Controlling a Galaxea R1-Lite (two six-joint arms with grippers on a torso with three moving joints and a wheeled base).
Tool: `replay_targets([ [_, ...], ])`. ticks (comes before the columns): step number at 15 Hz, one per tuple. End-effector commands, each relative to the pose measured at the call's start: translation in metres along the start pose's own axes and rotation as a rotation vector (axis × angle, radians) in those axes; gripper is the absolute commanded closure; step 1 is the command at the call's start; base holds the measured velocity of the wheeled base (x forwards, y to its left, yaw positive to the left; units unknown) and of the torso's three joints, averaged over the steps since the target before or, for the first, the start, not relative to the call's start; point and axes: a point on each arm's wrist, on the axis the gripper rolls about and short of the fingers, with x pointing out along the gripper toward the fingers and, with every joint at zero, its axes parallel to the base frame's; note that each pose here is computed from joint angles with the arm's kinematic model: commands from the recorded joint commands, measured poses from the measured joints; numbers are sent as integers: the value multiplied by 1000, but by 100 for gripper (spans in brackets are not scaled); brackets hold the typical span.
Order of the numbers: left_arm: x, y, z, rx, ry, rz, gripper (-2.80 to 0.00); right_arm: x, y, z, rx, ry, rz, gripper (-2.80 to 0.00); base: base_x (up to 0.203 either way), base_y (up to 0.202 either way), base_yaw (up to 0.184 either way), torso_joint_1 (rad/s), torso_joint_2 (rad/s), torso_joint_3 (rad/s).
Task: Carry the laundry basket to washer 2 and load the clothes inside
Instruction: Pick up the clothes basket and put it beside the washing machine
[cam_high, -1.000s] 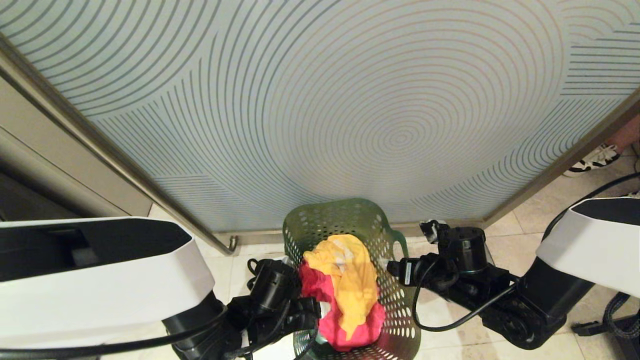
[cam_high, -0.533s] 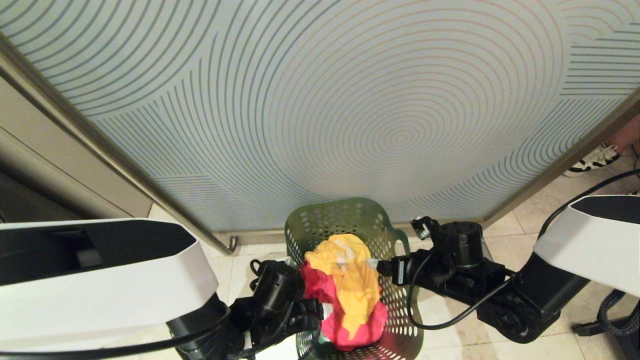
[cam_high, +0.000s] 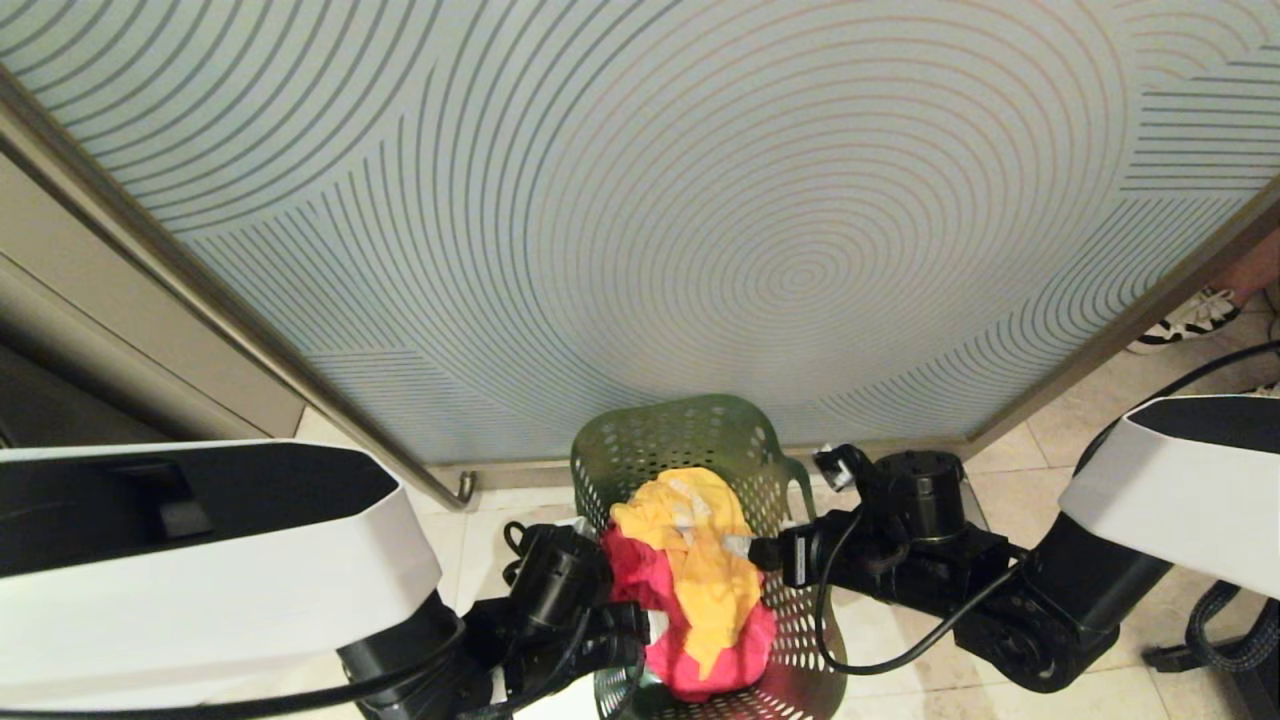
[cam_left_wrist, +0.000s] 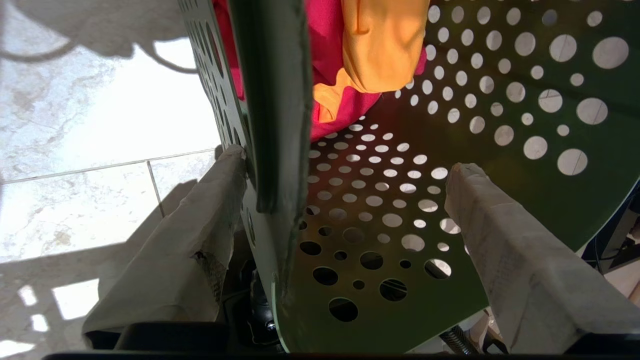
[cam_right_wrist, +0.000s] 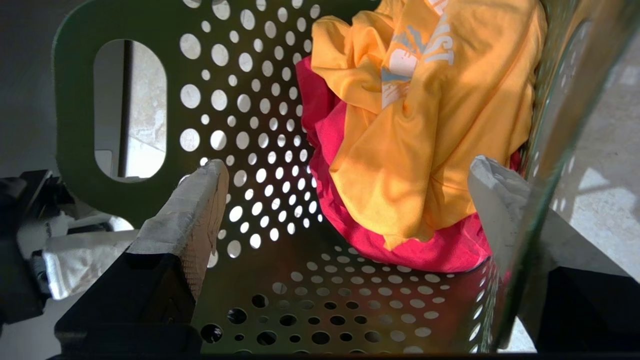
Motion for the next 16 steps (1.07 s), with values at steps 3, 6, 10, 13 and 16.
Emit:
replay_targets([
  [3,0,-4,-2,5,0,-11,-280,1,-2,-2,7,2,-5,-280,0,0,0,0,0,0],
  [6,0,-4,-2,6,0,-9,-280,4,-4,-6,10,14,-12,-280,0,0,0,0,0,0],
  [10,1,-5,0,3,-6,-15,-280,4,-4,-4,8,7,-11,-280,0,0,0,0,0,0],
  [13,2,-8,1,7,-13,-22,-280,4,-3,-4,5,6,-11,-280,0,0,0,0,0,0],
  [16,2,-10,1,8,-10,-30,-280,4,-4,-5,6,9,-15,-280,0,0,0,0,0,0],
])
